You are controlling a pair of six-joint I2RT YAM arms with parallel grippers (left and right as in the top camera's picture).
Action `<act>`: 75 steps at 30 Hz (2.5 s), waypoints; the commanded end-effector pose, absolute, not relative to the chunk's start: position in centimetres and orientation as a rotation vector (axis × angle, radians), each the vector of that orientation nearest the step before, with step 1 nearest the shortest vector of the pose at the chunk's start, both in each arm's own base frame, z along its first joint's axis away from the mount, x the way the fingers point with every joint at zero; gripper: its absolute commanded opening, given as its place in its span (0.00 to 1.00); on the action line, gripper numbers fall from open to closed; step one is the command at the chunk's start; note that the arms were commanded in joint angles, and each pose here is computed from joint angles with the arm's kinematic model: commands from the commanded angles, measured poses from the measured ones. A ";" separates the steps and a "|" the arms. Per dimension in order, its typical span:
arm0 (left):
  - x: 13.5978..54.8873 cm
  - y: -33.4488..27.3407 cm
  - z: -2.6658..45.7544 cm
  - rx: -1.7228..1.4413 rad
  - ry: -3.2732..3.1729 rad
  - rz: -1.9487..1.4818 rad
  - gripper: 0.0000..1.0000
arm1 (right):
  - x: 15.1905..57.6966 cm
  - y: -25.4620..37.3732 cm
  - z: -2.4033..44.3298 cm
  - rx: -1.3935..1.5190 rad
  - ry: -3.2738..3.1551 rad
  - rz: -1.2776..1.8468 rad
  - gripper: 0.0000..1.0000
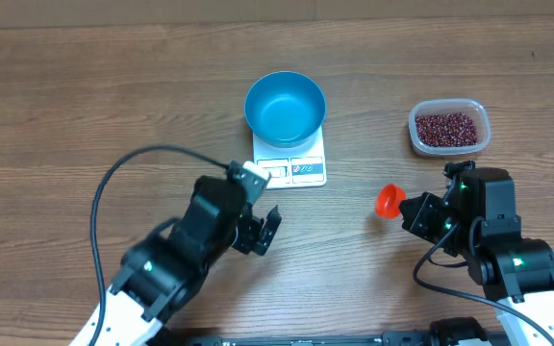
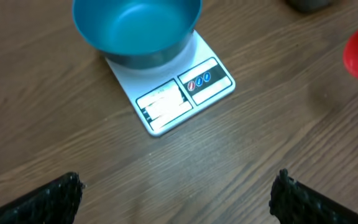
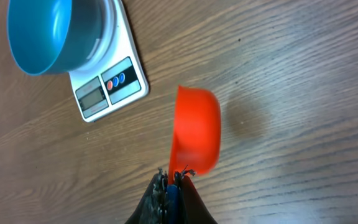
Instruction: Scoop item into bowl and weigh 150g on scale
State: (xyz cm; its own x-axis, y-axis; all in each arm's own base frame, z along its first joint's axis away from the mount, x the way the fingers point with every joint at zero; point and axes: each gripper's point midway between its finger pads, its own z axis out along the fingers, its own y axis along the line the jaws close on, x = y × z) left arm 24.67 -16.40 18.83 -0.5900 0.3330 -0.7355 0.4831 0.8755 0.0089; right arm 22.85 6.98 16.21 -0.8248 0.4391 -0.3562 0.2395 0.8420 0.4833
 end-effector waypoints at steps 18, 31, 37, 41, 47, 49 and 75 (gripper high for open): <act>24.3 -15.7 19.8 0.538 2.137 -0.277 1.00 | 23.4 7.5 17.7 0.459 2.519 0.621 0.04; 24.3 -15.7 19.8 0.539 2.138 -0.276 0.99 | 23.4 7.5 17.7 0.454 2.519 0.619 0.04; 24.3 -15.7 19.7 0.539 2.141 -0.275 0.99 | 23.3 7.4 17.7 0.455 2.523 0.617 0.04; 24.3 -15.7 19.7 0.539 2.141 -0.275 0.99 | 23.6 7.5 17.9 0.449 2.506 0.623 0.04; 24.3 -15.7 19.7 0.539 2.141 -0.275 0.99 | 23.6 7.5 18.0 0.449 2.506 0.623 0.04; 24.3 -15.7 19.7 0.539 2.141 -0.275 1.00 | 23.6 7.5 18.0 0.449 2.505 0.622 0.04; 24.3 -15.7 19.7 0.540 2.143 -0.274 1.00 | 25.7 5.2 25.2 0.176 2.329 0.365 0.04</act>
